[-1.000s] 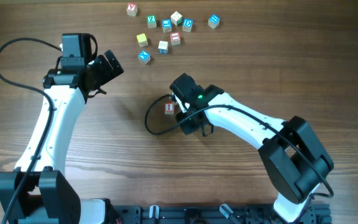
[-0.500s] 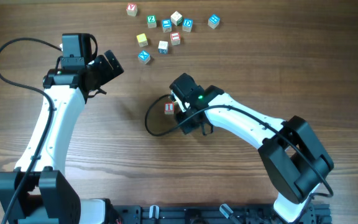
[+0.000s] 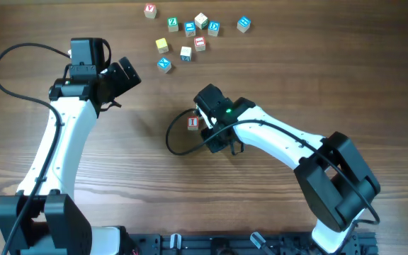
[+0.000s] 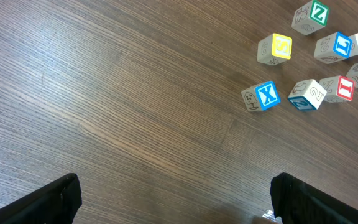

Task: Form a circle
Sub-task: 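Lower the green N block below the airplane block and release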

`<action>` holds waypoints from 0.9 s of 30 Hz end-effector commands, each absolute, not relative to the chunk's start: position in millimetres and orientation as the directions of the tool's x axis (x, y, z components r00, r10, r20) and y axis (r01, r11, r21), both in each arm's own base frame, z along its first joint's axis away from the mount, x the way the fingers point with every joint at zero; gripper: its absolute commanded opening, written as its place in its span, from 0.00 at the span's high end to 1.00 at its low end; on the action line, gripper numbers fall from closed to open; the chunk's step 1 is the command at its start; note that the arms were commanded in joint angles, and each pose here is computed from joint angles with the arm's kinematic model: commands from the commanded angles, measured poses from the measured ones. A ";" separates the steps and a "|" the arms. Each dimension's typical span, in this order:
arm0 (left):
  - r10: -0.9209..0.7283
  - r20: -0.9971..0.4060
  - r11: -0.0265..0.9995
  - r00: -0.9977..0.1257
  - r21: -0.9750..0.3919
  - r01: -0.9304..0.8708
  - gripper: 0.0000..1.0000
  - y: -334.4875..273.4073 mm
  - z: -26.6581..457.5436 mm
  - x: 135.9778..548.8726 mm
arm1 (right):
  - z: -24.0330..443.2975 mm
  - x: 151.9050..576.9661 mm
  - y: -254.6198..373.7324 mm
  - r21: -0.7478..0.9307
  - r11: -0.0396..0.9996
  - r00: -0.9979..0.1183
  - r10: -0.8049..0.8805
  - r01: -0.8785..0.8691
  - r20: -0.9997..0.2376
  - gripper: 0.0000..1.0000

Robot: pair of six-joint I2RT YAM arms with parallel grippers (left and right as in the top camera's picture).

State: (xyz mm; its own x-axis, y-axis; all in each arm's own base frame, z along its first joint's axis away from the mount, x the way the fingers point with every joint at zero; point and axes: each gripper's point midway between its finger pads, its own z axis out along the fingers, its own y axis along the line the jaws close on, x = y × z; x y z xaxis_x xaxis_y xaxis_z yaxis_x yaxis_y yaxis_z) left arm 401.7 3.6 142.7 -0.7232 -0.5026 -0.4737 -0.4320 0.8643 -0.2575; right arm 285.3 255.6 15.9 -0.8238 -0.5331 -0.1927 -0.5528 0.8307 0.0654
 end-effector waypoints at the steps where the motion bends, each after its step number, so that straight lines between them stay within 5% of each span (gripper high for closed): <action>1: -0.504 -0.474 0.863 -0.722 -0.251 -0.438 0.00 6.0 141.3 402.0 | 11.6 285.4 252.5 0.046 0.830 -0.821 -0.540 -0.556 -0.186 0.73; 9: -0.504 -0.474 0.863 -0.722 -0.251 -0.438 0.00 6.0 141.3 402.0 | 20.0 290.3 256.7 0.050 0.829 -0.818 -0.536 -0.557 -0.210 0.44; 17: -0.504 -0.474 0.863 -0.722 -0.251 -0.438 0.00 6.0 141.3 402.0 | 88.5 307.1 265.0 0.076 0.835 -0.791 -0.481 -0.544 -0.377 0.44; 20: -0.504 -0.474 0.863 -0.722 -0.251 -0.438 0.00 6.0 141.3 402.0 | 110.8 311.9 258.7 0.109 0.865 -0.811 -0.407 -0.490 -0.420 0.53; 25: -0.504 -0.474 0.863 -0.722 -0.251 -0.438 0.00 6.0 141.3 402.0 | 92.7 295.6 250.1 0.168 0.868 -0.857 -0.399 -0.467 -0.326 0.96; 27: -0.504 -0.474 0.863 -0.722 -0.251 -0.438 0.00 6.0 141.3 402.0 | 75.0 287.7 246.4 0.169 0.871 -0.871 -0.409 -0.462 -0.273 0.96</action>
